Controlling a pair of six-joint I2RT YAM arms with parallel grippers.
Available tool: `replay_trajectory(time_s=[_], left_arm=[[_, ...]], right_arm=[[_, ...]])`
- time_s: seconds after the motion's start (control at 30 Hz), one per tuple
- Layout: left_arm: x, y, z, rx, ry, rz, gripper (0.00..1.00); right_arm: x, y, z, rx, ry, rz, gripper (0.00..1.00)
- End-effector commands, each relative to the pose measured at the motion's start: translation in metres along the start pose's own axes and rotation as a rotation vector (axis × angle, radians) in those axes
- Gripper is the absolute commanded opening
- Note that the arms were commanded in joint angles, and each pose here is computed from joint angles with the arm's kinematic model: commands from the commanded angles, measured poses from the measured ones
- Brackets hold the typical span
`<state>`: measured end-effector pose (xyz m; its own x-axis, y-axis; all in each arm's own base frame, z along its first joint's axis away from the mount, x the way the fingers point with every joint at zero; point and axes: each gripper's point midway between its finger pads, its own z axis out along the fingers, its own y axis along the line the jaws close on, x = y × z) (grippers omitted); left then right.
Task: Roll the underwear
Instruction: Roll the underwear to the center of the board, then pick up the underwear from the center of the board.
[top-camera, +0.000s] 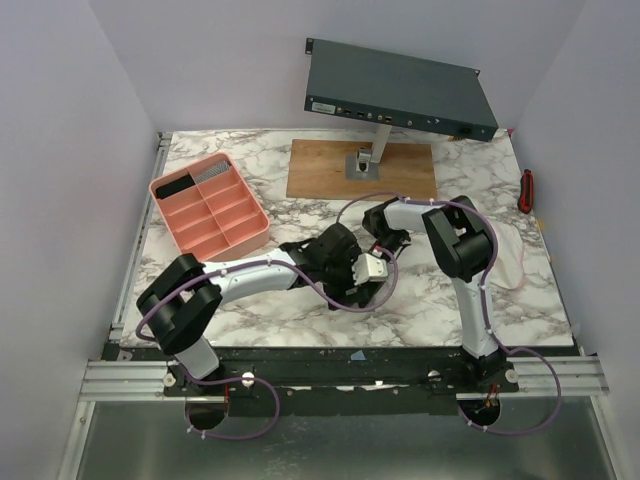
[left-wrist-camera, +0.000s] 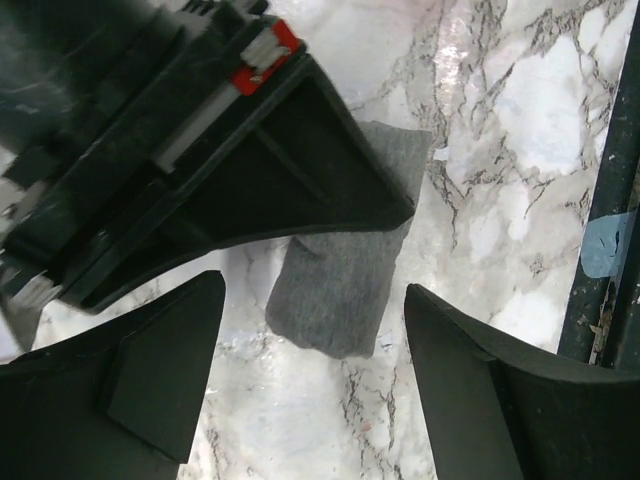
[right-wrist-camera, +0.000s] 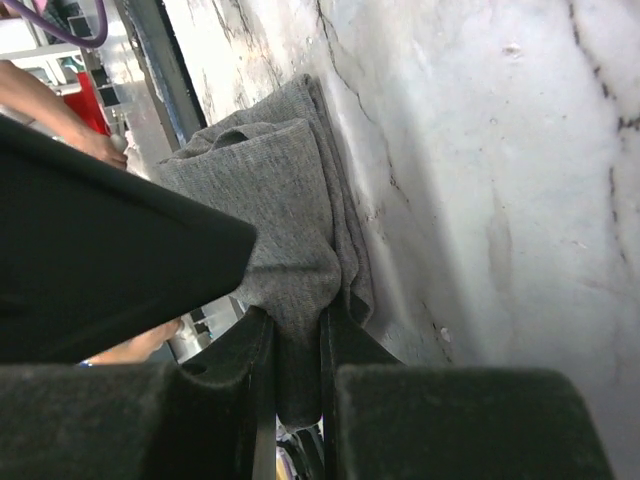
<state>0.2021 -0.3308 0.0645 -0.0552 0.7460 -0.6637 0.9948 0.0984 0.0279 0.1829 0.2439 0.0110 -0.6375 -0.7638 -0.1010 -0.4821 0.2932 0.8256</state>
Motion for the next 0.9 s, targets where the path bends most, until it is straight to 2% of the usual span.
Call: replay_trajectory(time_s=[0.0, 0.67, 0.87], left_arm=[[-0.001, -0.006, 0.012, 0.017, 0.016, 0.053, 0.79], [0.01, -0.013, 0.048, 0.005, 0.108, 0.083, 0.81], [0.016, -0.012, 0.055, -0.001, 0.122, 0.079, 0.73]], right_arm=[[0.024, -0.091, 0.007, 0.275, 0.161, -0.153, 0.01], [0.027, -0.093, 0.007, 0.278, 0.165, -0.148, 0.01], [0.027, -0.092, 0.008, 0.269, 0.162, -0.146, 0.01]])
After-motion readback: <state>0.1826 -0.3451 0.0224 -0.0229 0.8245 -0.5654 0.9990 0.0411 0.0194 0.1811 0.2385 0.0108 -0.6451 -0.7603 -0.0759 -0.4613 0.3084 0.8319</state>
